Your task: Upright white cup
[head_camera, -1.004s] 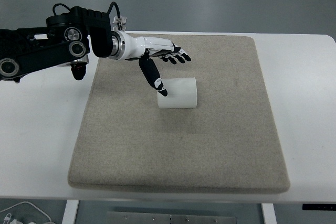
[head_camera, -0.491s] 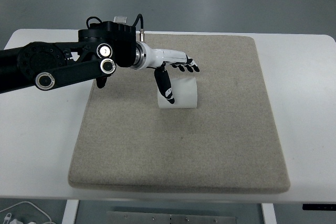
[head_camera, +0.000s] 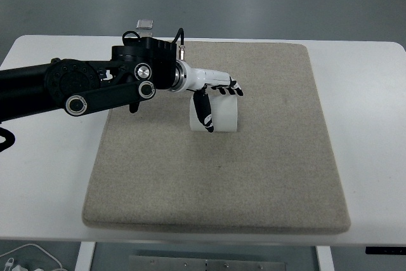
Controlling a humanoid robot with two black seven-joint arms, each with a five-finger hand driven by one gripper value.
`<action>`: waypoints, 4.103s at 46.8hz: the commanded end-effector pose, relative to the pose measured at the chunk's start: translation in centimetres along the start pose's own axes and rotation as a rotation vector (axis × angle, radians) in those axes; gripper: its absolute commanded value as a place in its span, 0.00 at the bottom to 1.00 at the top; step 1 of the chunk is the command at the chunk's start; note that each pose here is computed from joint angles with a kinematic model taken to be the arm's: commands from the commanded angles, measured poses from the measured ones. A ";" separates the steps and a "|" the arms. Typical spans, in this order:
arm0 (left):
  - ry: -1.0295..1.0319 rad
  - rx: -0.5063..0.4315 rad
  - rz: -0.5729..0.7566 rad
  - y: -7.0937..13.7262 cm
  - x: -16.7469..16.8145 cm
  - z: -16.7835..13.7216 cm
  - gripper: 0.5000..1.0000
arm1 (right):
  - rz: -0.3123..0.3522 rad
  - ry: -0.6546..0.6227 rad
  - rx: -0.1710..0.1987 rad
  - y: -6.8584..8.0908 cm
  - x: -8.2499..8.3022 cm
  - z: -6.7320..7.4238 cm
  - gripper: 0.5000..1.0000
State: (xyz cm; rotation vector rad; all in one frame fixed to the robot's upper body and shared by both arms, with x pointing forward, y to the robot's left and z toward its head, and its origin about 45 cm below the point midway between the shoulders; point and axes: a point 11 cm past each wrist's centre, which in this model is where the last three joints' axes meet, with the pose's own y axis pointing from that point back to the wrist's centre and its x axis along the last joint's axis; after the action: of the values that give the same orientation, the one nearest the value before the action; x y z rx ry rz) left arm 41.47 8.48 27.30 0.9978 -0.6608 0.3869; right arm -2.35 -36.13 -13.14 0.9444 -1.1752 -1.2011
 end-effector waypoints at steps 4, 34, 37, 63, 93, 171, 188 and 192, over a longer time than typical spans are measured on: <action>-0.003 -0.001 -0.007 -0.4 -0.3 0.3 0.97 | 0.000 -0.001 0.001 0.0 0.0 -0.1 0.86; -0.045 0.021 -0.005 -0.7 -0.6 -0.3 0.43 | 0.000 -0.001 -0.001 0.0 0.0 0.0 0.86; -0.044 0.021 -0.003 -0.7 -0.6 -0.3 0.40 | 0.000 -0.001 0.001 0.0 0.0 -0.1 0.86; 0.047 -0.024 0.067 0.5 2.6 -0.1 0.00 | 0.000 0.000 -0.001 0.0 0.0 0.0 0.86; 0.714 -0.249 0.182 3.5 8.0 -5.8 0.00 | 0.000 -0.001 -0.001 0.0 0.0 0.0 0.86; 0.851 -0.658 0.822 3.6 1.5 -13.6 0.00 | 0.000 0.001 -0.001 0.0 0.0 0.0 0.86; 0.806 -0.566 0.841 2.2 -1.4 -14.1 0.00 | 0.000 -0.001 -0.001 0.0 0.0 0.0 0.86; 0.766 -0.537 0.849 2.0 -1.8 -14.2 0.00 | 0.000 0.000 -0.001 0.0 0.0 0.0 0.86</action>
State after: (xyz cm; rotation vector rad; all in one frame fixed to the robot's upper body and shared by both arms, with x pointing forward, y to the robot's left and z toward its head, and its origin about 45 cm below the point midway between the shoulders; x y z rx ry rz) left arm 43.76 21.81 22.33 -0.0536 -0.3792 1.1861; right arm -2.35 -36.13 -13.14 0.9441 -1.1755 -1.2016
